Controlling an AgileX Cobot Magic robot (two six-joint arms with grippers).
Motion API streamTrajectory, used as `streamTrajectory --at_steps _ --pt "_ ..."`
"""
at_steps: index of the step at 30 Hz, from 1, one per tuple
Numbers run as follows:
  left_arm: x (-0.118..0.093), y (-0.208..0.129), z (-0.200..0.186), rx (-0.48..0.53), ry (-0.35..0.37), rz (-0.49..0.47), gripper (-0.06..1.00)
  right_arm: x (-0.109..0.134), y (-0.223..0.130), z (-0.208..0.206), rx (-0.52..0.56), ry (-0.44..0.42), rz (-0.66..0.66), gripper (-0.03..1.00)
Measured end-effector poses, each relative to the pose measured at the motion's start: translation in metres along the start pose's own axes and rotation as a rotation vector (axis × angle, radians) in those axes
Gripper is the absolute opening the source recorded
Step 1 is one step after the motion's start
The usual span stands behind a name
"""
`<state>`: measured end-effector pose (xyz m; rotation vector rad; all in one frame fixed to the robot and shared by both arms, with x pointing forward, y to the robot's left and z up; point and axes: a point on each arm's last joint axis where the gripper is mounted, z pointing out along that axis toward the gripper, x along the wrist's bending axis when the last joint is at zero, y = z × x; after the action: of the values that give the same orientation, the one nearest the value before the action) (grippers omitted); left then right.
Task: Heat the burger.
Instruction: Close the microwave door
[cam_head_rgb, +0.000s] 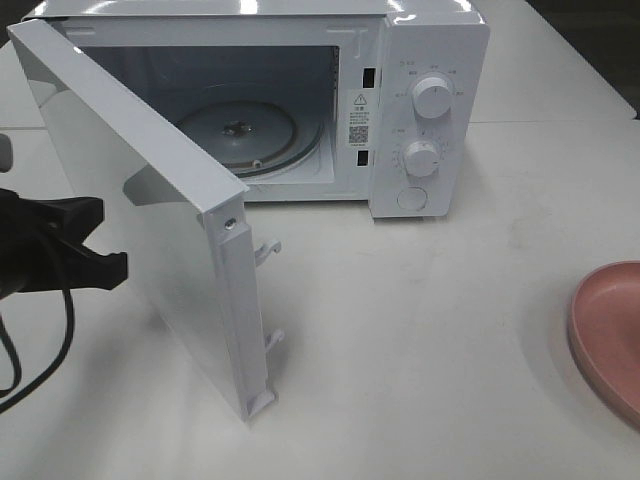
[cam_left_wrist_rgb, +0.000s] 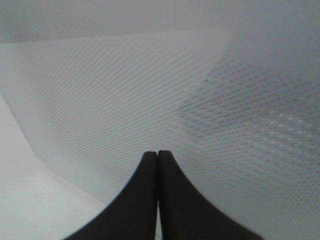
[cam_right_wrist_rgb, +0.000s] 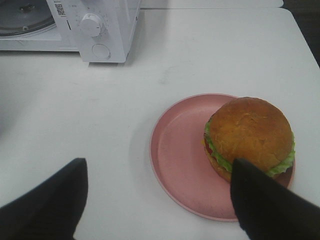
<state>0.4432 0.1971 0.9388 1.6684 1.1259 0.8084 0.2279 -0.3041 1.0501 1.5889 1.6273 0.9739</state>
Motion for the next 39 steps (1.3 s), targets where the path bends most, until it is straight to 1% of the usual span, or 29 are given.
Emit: streamTrajectory --at_steps 1,3,6,8,14,18,29,39 --pt "0.0 0.0 0.0 0.0 0.0 0.0 0.0 0.0 0.0 0.0 0.0 0.0 0.0 0.75" --pt "-0.013 0.001 0.01 0.0 -0.033 0.0 0.0 0.0 0.0 0.0 0.0 0.0 0.0 0.75" --pt "-0.017 0.002 0.013 -0.002 -0.042 0.001 0.0 0.0 0.0 0.0 0.0 0.0 0.0 0.75" --pt "-0.028 0.007 0.023 -0.018 -0.074 0.01 0.0 0.0 0.0 0.0 0.0 0.0 0.0 0.75" --pt "-0.038 0.01 0.035 -0.021 -0.094 0.013 0.0 0.0 0.0 0.0 0.0 0.0 0.0 0.75" --pt "-0.049 0.019 0.047 -0.046 -0.115 0.012 0.0 0.0 0.0 0.0 0.0 0.0 0.0 0.75" --pt "-0.062 0.039 0.078 -0.1 -0.112 -0.018 0.0 0.0 0.0 0.0 0.0 0.0 0.0 0.75" --pt "-0.073 0.055 0.108 -0.112 -0.109 -0.055 0.0 0.0 0.0 0.0 0.0 0.0 0.0 0.75"
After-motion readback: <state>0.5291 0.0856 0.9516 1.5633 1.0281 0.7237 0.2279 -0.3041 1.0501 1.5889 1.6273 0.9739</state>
